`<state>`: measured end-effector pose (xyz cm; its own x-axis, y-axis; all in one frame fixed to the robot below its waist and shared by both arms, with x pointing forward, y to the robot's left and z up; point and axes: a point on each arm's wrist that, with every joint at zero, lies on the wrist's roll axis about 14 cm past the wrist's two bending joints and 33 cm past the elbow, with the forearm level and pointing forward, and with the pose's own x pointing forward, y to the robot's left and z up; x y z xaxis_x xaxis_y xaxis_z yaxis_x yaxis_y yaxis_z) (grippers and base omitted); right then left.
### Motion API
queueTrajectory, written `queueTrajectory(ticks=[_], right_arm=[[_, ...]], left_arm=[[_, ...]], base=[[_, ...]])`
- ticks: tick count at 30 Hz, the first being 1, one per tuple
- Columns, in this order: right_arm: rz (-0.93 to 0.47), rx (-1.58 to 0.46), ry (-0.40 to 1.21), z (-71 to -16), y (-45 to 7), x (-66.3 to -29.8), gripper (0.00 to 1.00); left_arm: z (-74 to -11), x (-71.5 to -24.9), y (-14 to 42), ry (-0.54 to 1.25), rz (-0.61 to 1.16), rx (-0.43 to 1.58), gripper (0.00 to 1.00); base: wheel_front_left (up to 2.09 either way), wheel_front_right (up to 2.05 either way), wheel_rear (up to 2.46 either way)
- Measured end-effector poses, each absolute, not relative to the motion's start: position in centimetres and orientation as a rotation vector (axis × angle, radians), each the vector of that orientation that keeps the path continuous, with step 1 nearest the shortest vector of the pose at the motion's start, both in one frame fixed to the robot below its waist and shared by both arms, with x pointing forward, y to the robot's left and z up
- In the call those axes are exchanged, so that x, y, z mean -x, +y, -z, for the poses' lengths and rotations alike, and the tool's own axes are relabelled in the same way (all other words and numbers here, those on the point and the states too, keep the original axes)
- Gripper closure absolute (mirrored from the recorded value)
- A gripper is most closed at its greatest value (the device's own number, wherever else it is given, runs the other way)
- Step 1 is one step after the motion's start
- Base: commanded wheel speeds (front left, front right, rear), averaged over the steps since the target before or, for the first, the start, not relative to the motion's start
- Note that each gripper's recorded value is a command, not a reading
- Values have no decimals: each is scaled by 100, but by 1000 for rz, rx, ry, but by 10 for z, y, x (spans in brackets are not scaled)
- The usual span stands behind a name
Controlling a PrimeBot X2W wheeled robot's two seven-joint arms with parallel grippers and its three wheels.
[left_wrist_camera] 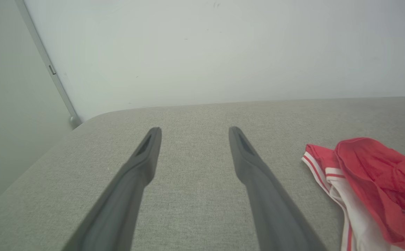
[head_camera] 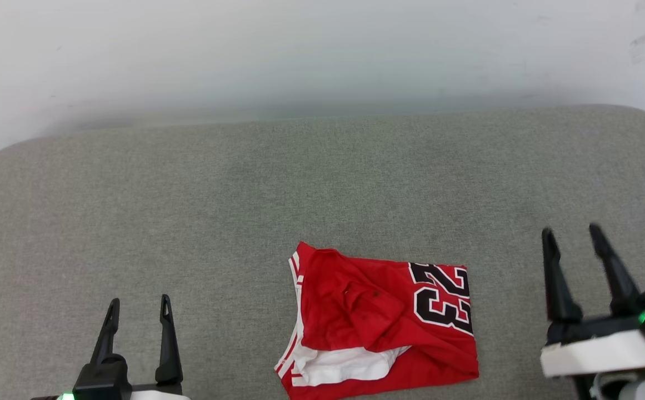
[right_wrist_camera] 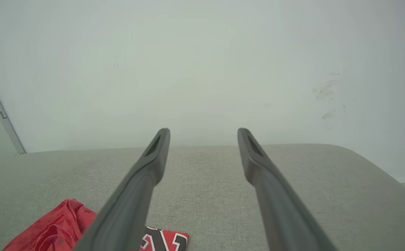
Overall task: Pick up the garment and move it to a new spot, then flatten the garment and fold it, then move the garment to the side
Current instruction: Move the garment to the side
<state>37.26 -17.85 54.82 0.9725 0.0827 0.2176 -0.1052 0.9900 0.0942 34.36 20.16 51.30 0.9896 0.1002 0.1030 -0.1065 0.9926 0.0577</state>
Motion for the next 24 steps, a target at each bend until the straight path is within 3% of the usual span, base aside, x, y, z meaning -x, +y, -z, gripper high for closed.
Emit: queueTrajectory(ticks=[5, 9, 18, 24], right_arm=[[-150, -18, -301, -593, -185, -404, 0], [-248, 8, -176, -601, -173, -432, 0], [-418, -32, 488, -526, -166, -439, 0], [-471, -166, 905, -459, -167, -406, 0]], left_arm=[[-513, -348, 201, -101, -98, -61, 0], [-512, -352, 202, -99, -97, -61, 0], [-508, -364, 203, -89, -95, -58, 0], [-506, -373, 208, -83, -105, -62, 0]], base=[[0, 0, 0], [0, 0, 0], [0, 0, 0], [0, 0, 0]])
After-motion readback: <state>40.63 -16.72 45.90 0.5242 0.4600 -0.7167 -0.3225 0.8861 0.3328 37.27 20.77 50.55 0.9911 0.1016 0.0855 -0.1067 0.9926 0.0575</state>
